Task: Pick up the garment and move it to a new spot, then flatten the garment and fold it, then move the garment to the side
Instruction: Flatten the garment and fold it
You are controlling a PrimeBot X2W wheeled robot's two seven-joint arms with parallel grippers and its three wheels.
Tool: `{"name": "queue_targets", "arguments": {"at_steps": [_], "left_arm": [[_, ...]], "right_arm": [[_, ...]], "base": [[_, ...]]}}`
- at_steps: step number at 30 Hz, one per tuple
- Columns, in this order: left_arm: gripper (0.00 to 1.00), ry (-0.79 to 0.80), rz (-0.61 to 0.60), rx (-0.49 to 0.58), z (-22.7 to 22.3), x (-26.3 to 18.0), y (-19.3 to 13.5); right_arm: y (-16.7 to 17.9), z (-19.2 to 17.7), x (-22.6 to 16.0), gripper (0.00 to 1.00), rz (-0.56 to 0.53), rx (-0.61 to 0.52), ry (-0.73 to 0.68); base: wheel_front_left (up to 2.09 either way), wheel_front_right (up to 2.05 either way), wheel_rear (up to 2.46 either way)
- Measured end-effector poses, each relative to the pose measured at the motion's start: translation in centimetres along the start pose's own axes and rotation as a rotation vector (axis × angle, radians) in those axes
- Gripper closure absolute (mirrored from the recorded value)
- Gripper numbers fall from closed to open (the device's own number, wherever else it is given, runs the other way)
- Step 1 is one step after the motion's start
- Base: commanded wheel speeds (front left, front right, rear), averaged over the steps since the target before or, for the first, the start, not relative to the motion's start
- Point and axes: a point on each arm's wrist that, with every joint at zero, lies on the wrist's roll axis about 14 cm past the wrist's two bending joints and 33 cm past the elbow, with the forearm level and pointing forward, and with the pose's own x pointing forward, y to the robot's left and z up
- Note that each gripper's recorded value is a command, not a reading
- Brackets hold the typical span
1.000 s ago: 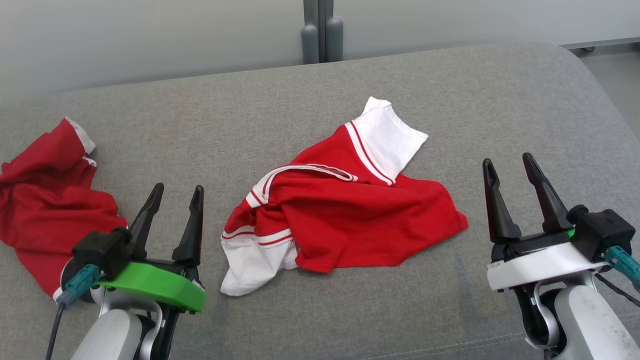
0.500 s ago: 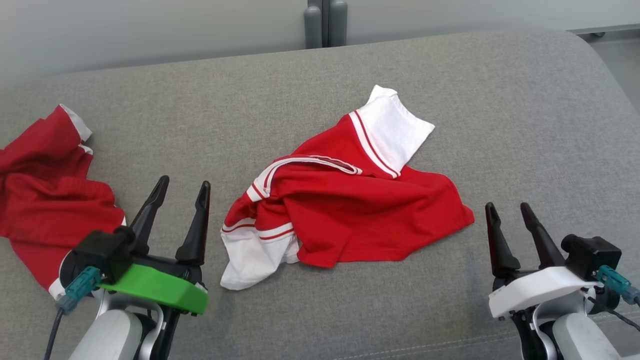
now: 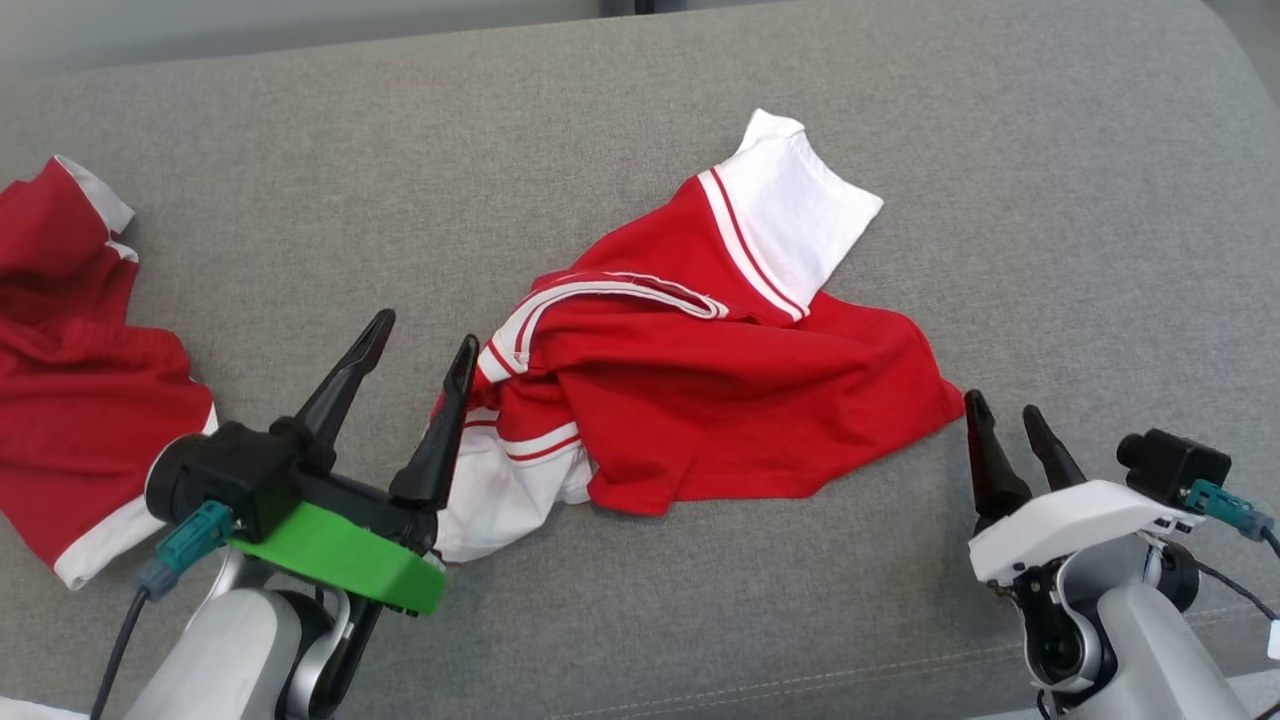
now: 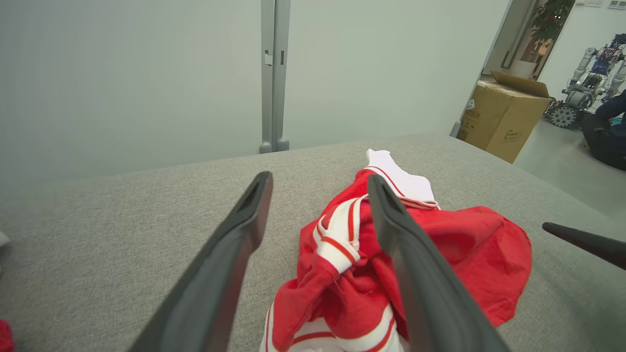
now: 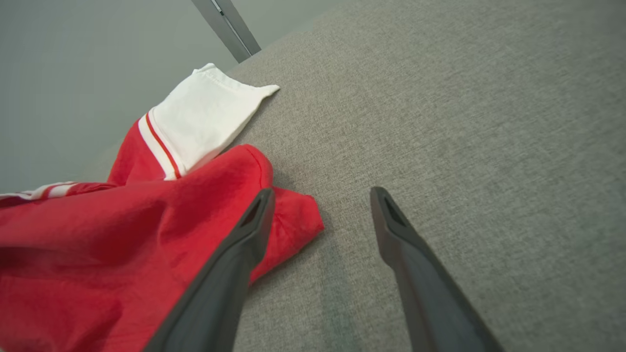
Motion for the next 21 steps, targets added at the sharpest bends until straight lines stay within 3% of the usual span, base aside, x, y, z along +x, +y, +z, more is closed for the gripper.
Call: {"name": "queue_targets", "arguments": {"at_steps": [11,12,13,15,21], "left_arm": [[0.00,0.014,-0.020,0.005,-0.5,1.2,0.7],[0.00,0.016,-0.018,0.009,-0.5,1.1,0.9],[0.00,0.017,-0.023,0.014,-0.5,1.1,0.9],[0.00,0.017,-0.044,0.030,-0.2,1.5,0.6],[0.00,0.025,-0.141,0.037,0.1,2.3,-1.7]], "right_arm": [[0.5,-3.6,2.6,0.00,0.004,0.087,0.161],[0.8,-3.6,2.9,0.20,0.017,0.088,0.165],[1.2,-3.6,3.1,0.51,0.032,0.088,0.167],[2.3,-3.5,3.7,1.00,0.076,0.083,0.171],[2.3,-3.0,3.5,1.00,0.082,0.093,0.139]], "base": [[0.00,0.00,0.00],[0.00,0.00,0.00],[0.00,0.00,0.00],[0.00,0.00,0.00],[0.00,0.00,0.00]]}}
